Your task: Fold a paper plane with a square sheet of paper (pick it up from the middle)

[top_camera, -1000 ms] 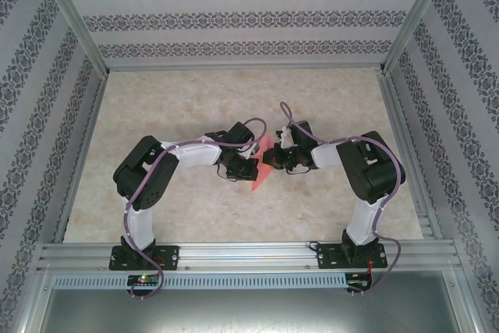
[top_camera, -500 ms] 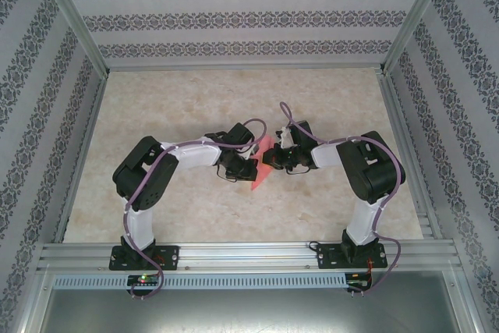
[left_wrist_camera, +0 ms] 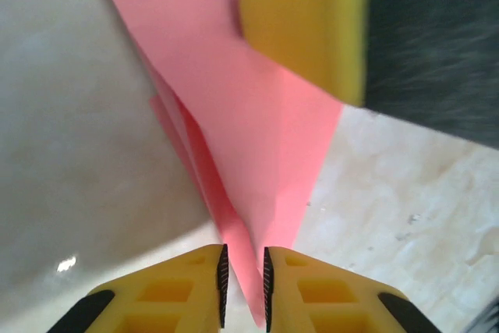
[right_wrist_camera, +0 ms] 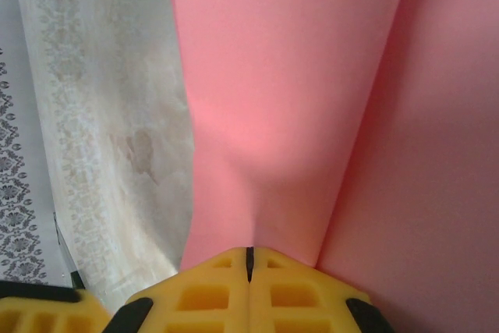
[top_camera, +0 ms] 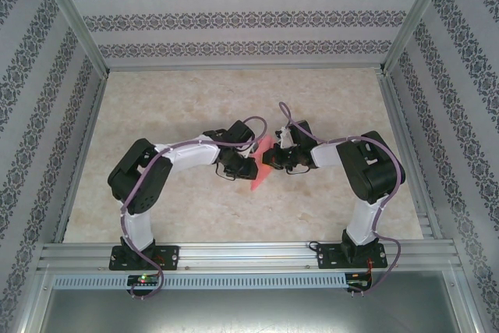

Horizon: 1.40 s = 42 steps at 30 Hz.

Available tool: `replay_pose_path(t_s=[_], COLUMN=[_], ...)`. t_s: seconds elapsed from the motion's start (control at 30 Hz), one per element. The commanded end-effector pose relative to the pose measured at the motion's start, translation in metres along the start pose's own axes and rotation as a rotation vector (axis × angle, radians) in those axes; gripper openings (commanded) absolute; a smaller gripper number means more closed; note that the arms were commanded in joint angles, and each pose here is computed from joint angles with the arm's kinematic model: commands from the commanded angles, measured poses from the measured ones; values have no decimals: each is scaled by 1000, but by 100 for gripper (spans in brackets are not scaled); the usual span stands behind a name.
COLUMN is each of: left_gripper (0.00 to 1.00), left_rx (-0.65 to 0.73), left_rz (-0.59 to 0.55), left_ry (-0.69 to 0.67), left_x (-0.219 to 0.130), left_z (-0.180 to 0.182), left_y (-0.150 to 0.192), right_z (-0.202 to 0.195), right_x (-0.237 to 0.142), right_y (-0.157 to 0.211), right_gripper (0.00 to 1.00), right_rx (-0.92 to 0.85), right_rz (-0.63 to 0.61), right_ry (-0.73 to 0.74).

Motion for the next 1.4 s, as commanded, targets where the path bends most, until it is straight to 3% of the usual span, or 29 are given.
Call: replay_pose_path(t_s=[0.0,0.17,0.43,1.03,1.37], left_gripper=[25,21,13,9,8], left_rx=[48,58,18,7,39], left_rz=[-53,-41,43,115,135], left_ry=[-7,92,93,-25,-147], left_x=[-22,-14,21,48,59], left_z=[-13,-25,-7,23,43], left_y=[-5,-8,4,21,39], right_z=[-21,-19,-18,-19,4], right_x=[6,6,6,3,-13], right_y=[17,16,15,13,6], right_gripper=[4,5,5,5,8], right_rx=[56,54,57,62,54], right_rz=[58,55,55,47,-14], right_ry=[99,85,76,79,15])
Point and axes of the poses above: each hand's point on the last joint's axis, 136 mm out from that joint toward the fingers, its own x axis out along the fingers, its own z axis along the line the jaws close on, y = z × x, the point moved 7 cm from there along -x, back along the fingers, and after that the axes turned 7 degrees about -x, right-handed, at the moved point
